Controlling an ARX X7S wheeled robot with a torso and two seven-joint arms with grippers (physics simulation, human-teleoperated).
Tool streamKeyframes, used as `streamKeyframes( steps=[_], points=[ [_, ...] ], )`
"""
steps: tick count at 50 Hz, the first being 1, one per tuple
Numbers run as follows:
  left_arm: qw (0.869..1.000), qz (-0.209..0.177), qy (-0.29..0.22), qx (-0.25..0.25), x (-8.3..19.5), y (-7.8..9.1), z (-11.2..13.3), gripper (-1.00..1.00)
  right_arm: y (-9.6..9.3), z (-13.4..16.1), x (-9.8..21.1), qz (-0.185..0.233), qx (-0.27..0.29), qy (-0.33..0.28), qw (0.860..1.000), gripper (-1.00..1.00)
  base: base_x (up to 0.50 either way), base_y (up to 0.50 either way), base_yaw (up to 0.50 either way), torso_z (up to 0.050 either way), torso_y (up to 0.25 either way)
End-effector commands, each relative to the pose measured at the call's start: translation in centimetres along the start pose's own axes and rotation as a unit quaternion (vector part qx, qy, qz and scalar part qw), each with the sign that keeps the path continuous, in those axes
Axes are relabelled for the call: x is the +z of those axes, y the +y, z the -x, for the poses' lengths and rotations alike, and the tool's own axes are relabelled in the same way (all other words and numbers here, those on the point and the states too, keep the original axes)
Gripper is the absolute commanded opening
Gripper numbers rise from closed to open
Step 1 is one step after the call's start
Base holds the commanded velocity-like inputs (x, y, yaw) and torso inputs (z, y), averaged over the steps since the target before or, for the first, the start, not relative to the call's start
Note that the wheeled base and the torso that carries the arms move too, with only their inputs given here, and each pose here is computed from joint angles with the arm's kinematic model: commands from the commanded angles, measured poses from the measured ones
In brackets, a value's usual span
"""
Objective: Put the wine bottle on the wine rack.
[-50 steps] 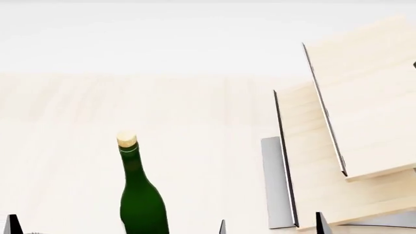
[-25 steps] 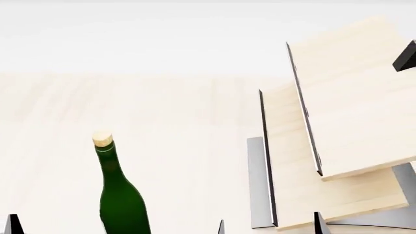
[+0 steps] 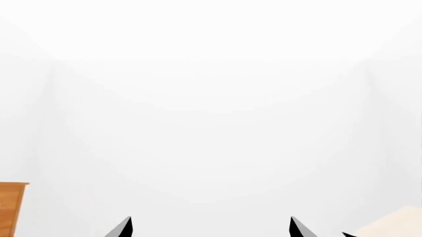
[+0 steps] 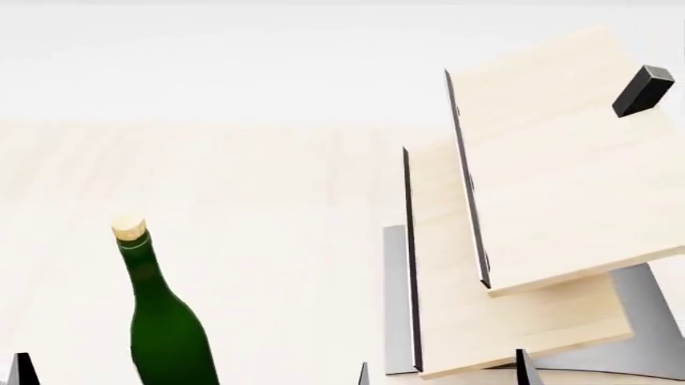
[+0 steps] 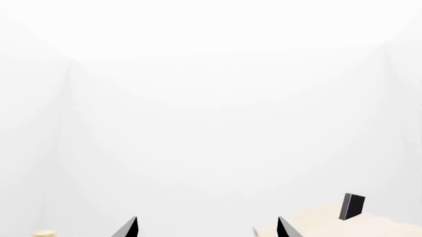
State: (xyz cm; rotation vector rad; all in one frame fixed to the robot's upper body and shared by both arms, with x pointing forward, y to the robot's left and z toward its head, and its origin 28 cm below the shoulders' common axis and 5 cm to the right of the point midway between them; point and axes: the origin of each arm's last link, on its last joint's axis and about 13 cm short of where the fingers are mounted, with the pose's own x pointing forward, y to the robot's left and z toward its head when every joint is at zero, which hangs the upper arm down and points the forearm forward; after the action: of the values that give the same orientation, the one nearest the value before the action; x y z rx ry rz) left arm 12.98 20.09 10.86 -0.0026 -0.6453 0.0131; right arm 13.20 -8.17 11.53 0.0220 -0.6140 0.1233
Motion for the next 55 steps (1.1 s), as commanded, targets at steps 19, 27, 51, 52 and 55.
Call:
streamKeyframes(
  steps=[19, 27, 51, 52, 55],
  points=[
    [1.000, -0.001, 0.001, -0.001, -0.1, 0.0, 0.0, 1.00, 0.0, 0.0, -0.1, 0.000, 0.001, 0.001, 1.000, 1.00, 0.00, -0.09, 0.00, 0.000, 0.000],
    [1.000, -0.001, 0.001, -0.001, -0.1, 0.0, 0.0, 1.00, 0.0, 0.0, -0.2, 0.001, 0.001, 0.003, 1.000, 1.00, 0.00, -0.09, 0.00, 0.000, 0.000],
    [1.000, -0.002, 0.002, -0.002, 0.0, -0.1, 0.0, 1.00, 0.4, 0.0, -1.2, 0.030, 0.020, 0.029, 0.999, 1.00, 0.00, -0.02, 0.00, 0.000, 0.000],
    [1.000, -0.002, 0.002, -0.001, 0.0, 0.0, 0.0, 1.00, 0.5, -0.1, -1.3, 0.030, 0.021, 0.030, 0.999, 1.00, 0.00, 0.00, 0.00, 0.000, 0.000],
    [1.000, -0.003, 0.002, -0.002, -0.1, -0.1, 0.0, 1.00, 0.8, -0.4, -0.9, 0.033, 0.024, 0.025, 0.999, 1.00, 0.00, 0.00, 0.00, 0.000, 0.000]
  ],
)
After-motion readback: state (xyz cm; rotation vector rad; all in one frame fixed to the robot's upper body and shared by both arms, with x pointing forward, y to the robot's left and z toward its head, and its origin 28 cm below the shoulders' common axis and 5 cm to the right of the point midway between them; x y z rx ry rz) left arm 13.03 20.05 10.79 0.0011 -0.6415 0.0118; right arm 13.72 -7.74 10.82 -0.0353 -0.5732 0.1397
